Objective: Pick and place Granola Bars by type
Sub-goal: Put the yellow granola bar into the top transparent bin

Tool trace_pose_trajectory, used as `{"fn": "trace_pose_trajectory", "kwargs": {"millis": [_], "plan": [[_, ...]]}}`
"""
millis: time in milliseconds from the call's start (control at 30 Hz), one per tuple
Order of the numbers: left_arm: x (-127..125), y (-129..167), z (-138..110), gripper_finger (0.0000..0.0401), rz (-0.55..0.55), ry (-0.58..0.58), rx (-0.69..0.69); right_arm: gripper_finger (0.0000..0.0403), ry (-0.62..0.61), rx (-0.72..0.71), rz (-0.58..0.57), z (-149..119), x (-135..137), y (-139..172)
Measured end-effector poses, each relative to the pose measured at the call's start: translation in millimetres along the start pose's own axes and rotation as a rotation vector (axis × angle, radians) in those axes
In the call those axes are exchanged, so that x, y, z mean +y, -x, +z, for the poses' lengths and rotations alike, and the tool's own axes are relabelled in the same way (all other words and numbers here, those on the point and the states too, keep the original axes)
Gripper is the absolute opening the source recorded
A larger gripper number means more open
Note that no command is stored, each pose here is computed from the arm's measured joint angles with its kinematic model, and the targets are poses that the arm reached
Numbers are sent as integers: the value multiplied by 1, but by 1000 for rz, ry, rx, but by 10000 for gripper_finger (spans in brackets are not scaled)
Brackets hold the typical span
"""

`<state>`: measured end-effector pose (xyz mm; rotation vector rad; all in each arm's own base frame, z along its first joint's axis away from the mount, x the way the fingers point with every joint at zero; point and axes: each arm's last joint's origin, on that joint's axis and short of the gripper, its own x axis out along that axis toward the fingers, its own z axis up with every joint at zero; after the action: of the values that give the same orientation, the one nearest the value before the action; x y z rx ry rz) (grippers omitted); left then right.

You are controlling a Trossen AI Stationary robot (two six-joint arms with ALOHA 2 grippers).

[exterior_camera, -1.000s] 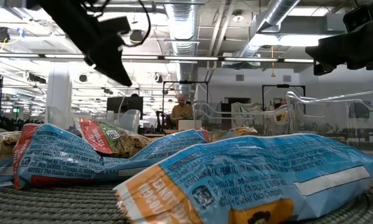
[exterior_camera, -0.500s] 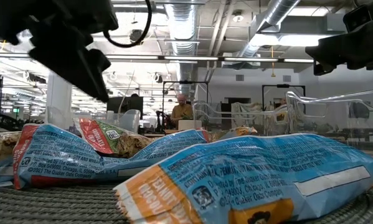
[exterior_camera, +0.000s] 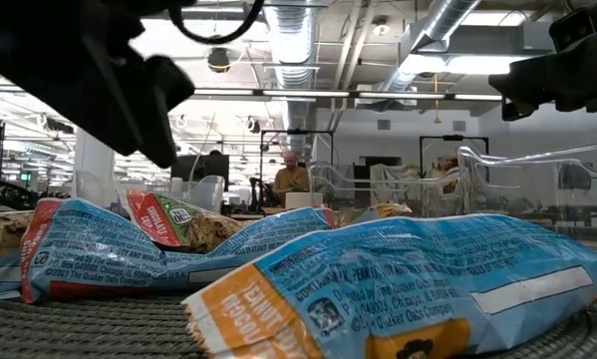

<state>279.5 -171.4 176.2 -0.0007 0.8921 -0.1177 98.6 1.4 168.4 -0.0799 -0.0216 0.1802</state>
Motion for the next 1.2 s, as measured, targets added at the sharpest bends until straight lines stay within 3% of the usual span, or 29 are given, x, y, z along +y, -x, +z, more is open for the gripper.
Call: {"fn": "trace_pose_trajectory", "kwargs": {"millis": [433, 800, 1000, 1200], "plan": [[-60, -15, 51, 174, 33, -111, 10, 133, 0, 1, -1, 0, 0, 0], [-97, -41, 96, 174, 47, 26, 10, 134, 0, 1, 0, 0, 0, 0], [-107, -65, 102, 174, 72, 75, 23, 133, 0, 1, 0, 0, 0, 0], [-101, -81, 101, 174, 107, 106, 42, 134, 0, 0, -1, 0, 0, 0]]}}
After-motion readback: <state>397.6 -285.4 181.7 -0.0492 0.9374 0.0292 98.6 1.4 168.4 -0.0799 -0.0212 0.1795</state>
